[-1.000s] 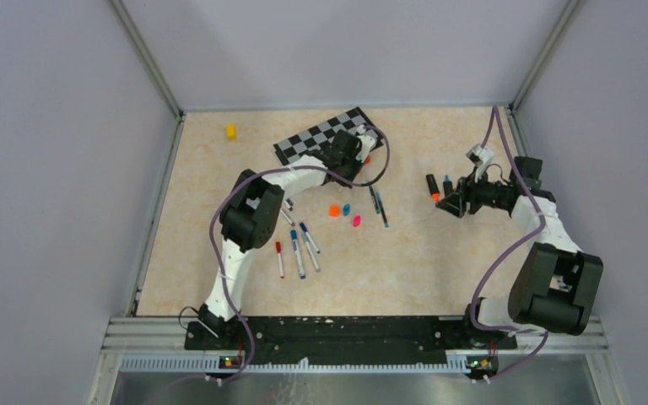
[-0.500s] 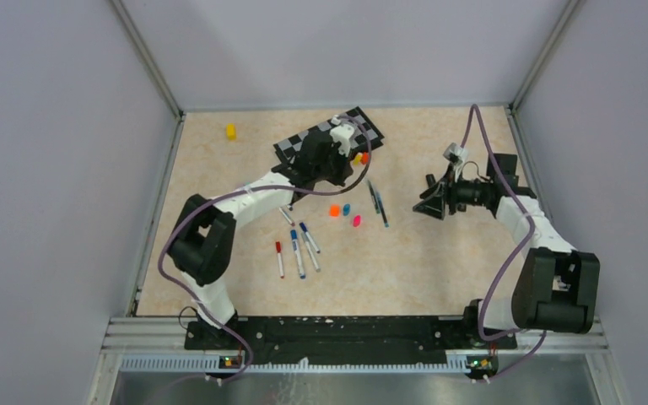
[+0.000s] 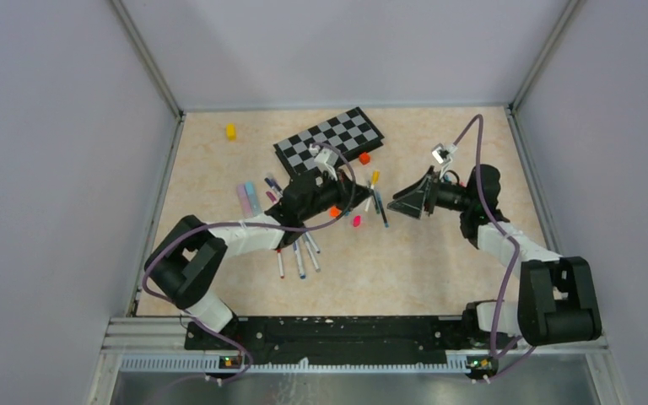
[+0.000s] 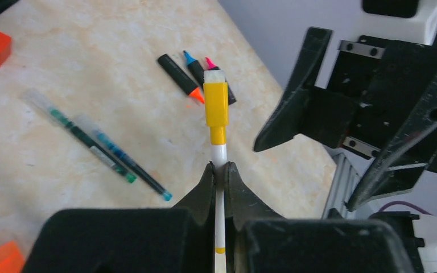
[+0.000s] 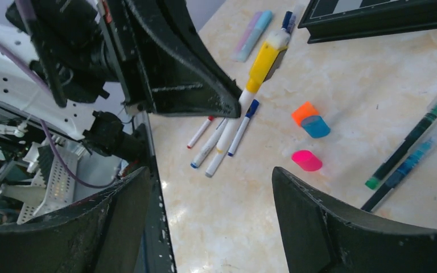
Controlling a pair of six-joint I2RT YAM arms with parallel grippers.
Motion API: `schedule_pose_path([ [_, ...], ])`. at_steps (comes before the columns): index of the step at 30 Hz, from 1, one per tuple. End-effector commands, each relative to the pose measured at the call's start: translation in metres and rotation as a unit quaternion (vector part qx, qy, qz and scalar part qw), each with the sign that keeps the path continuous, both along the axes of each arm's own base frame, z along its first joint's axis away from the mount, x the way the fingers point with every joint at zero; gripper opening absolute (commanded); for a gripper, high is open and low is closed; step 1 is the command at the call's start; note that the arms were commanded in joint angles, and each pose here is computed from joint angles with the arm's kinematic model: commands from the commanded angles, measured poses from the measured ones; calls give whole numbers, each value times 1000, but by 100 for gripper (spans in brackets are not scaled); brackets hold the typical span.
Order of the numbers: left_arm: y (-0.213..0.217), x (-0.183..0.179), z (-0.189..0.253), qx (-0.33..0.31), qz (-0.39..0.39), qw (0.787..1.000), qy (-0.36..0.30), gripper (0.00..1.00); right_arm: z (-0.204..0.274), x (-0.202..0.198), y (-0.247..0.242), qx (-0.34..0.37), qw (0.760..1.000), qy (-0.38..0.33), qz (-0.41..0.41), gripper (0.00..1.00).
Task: Open the pen caps
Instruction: Pick up the pen from the center of the board, then open the pen cap from the pen.
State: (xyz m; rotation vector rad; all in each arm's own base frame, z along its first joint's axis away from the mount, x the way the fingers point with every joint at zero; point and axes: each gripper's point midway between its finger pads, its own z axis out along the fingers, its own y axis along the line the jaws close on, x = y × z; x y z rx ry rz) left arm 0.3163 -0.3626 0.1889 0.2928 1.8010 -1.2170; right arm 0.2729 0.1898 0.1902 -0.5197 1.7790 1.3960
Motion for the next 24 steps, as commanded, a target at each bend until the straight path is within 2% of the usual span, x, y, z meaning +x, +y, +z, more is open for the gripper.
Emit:
schedule_pose_path([
  [1, -5, -12, 68, -127, 23, 991, -43, 0, 27, 11, 16, 42, 999, 17, -23, 76],
  [7, -5, -16, 65, -146, 54, 987, -36, 0, 11, 13, 27, 34, 998, 49, -28, 70],
  [24, -17, -23, 59, -154, 45, 987, -25, 0, -2, 11, 44, 18, 999, 46, -15, 53],
])
